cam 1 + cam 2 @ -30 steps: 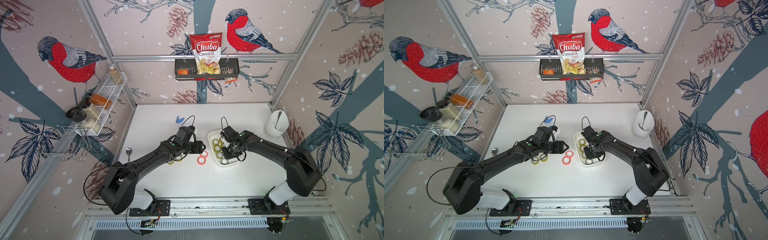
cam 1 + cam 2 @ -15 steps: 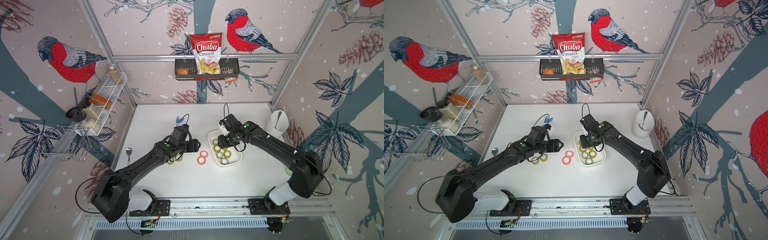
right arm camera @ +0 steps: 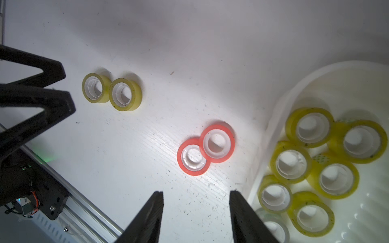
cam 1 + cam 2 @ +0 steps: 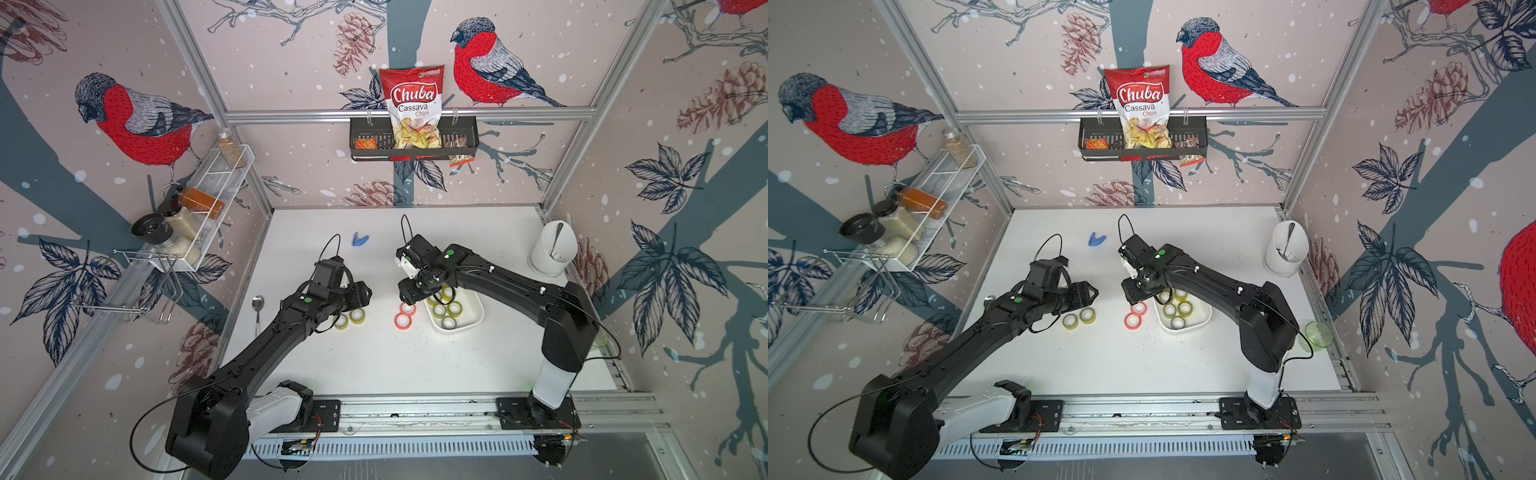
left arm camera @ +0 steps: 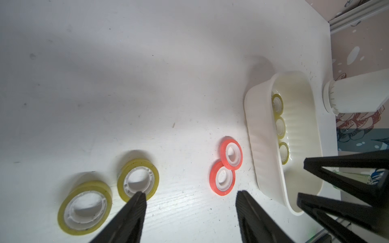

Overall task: Put the transparent tape into the storage box
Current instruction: Pick up the tape from the center of the board.

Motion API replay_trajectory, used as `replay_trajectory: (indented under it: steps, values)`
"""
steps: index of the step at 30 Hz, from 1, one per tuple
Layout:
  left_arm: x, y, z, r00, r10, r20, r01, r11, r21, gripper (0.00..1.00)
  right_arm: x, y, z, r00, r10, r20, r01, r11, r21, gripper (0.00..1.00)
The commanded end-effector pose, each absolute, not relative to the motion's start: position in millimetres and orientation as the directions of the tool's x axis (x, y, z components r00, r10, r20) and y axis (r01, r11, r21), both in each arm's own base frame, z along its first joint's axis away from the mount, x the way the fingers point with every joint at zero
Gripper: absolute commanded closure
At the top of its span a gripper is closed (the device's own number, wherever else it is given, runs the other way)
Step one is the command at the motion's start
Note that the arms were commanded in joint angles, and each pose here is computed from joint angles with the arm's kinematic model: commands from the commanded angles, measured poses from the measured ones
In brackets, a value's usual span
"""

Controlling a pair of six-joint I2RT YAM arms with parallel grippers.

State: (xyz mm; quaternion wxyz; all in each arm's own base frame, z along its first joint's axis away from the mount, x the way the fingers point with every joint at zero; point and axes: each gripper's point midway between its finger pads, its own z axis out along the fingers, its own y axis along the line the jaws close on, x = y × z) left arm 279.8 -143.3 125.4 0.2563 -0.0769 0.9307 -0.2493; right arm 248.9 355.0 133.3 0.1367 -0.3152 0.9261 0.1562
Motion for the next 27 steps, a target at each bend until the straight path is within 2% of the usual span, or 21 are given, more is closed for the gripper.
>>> replay_trajectory:
  steps: [1,8,14,27]
  values:
    - [273,-128,119,-0.866,-0.31,-0.392,-0.074,0.856,-0.512,0.29,245,376,132,-0.734,-0.562,-0.382,-0.661,0.719,0.213,0.42]
    - [272,-104,112,-0.864,-0.354,-0.359,-0.137,0.85,-0.508,0.29,231,418,112,-0.683,-0.609,-0.404,-0.717,0.666,0.207,0.4]
    - [273,-94,111,-0.861,-0.366,-0.354,-0.146,0.843,-0.517,0.29,235,444,95,-0.674,-0.613,-0.413,-0.717,0.678,0.163,0.36]
    - [276,-85,111,-0.852,-0.392,-0.347,-0.155,0.822,-0.547,0.29,234,489,80,-0.652,-0.592,-0.474,-0.733,0.652,0.193,0.33]
